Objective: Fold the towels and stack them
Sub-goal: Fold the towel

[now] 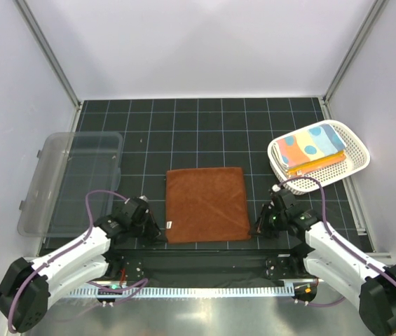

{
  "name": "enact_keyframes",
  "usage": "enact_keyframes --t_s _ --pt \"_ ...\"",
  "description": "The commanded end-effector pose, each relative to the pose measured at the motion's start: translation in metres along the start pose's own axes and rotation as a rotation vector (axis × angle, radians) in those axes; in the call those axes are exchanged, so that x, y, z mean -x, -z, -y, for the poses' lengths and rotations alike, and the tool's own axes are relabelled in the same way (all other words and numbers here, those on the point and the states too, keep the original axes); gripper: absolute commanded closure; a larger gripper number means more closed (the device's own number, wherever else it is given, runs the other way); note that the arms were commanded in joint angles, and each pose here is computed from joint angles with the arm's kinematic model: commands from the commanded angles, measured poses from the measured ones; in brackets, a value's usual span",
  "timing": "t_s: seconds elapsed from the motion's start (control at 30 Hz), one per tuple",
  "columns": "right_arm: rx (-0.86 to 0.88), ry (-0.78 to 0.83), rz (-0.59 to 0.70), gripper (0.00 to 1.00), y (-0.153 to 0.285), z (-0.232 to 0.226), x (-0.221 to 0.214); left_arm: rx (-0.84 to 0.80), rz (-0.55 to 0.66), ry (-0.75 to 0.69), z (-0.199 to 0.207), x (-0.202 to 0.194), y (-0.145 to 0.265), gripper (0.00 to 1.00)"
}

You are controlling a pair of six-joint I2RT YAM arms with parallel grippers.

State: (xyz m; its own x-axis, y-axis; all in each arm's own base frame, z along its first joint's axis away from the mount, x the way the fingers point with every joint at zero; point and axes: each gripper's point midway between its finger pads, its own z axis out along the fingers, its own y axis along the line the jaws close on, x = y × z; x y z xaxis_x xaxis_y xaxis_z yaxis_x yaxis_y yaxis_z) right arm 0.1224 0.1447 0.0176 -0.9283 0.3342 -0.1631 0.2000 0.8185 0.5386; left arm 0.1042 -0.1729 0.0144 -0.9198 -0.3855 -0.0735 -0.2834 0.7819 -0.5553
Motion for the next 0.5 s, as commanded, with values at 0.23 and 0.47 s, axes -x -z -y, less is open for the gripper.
enact_keyframes --t_s 0.23,0.47 --pt "0.005 -0.022 0.062 0.73 0.008 -0.004 0.008 -0.062 -0.013 -0.022 0.011 -0.003 0.003 0.74" --pt "-0.04 -0.051 0.172 0.62 0.047 -0.017 0.03 -0.049 0.056 -0.104 0.051 0.023 0.035 0.54"
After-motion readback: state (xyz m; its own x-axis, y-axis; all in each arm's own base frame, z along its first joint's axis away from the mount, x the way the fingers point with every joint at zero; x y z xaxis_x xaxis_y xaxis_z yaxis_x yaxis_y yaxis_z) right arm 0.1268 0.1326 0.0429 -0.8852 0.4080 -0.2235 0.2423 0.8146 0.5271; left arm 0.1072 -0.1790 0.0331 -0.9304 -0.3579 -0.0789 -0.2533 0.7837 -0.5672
